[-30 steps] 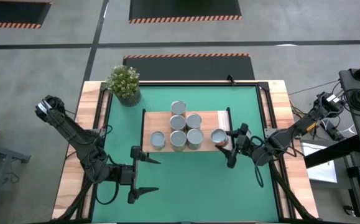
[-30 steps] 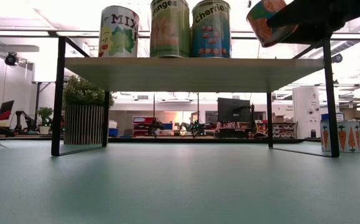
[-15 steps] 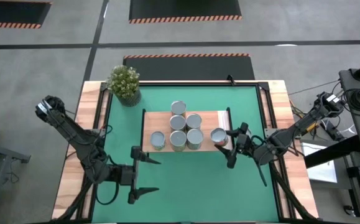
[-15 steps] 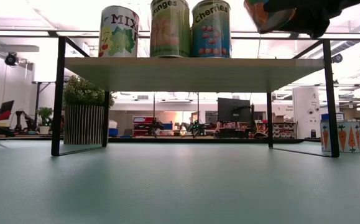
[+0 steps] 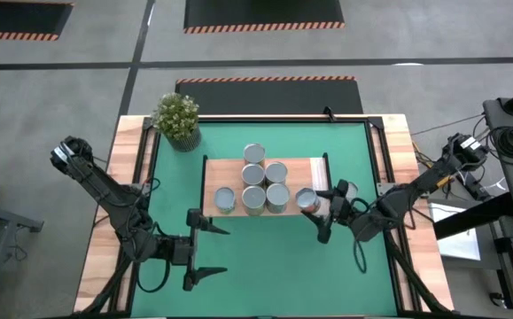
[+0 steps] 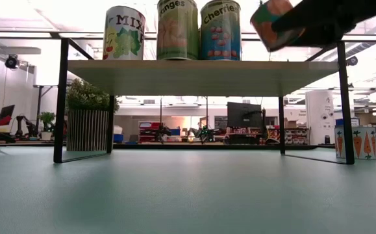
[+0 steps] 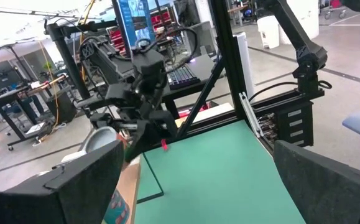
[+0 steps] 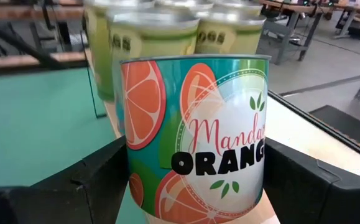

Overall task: Pick and place cans onto a shelf
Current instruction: Put the small canned of oranges on the shelf

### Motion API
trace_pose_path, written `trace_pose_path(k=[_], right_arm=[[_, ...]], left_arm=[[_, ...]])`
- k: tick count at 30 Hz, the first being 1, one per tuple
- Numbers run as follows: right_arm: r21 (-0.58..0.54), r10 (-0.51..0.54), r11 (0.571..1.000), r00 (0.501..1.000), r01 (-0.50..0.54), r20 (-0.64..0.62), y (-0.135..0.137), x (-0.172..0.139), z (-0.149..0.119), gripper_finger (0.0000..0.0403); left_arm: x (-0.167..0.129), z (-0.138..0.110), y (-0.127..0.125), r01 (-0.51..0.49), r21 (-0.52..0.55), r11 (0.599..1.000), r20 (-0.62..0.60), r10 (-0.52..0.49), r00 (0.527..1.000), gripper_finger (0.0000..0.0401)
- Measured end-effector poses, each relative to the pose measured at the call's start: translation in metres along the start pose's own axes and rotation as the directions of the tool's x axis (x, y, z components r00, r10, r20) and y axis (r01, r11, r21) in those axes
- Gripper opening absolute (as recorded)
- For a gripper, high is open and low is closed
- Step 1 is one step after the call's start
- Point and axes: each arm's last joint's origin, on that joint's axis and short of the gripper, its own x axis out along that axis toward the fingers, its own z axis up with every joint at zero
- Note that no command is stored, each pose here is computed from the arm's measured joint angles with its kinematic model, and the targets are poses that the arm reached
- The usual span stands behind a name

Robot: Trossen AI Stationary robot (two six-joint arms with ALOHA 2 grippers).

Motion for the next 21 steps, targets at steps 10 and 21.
trace_pose_path(k=[10, 21], right_arm=[[-0.070, -0.059, 0.996, 0.998, 0.058, -0.010, 0.0086, 0.0083, -0.0071, 0.0304], [-0.049, -0.066, 0.997, 0.998, 0.065, -0.021, 0.0080, 0.0081, -0.0081, 0.0320]], left_arm=[[0.0000, 0.0000, 0.0000, 0.000, 0.000, 1.000, 0.000, 0.000, 1.000, 0.0393], [0.0000, 0.0000, 0.0000, 0.000, -0.002, 1.000, 0.000, 0.000, 1.000, 0.0393]])
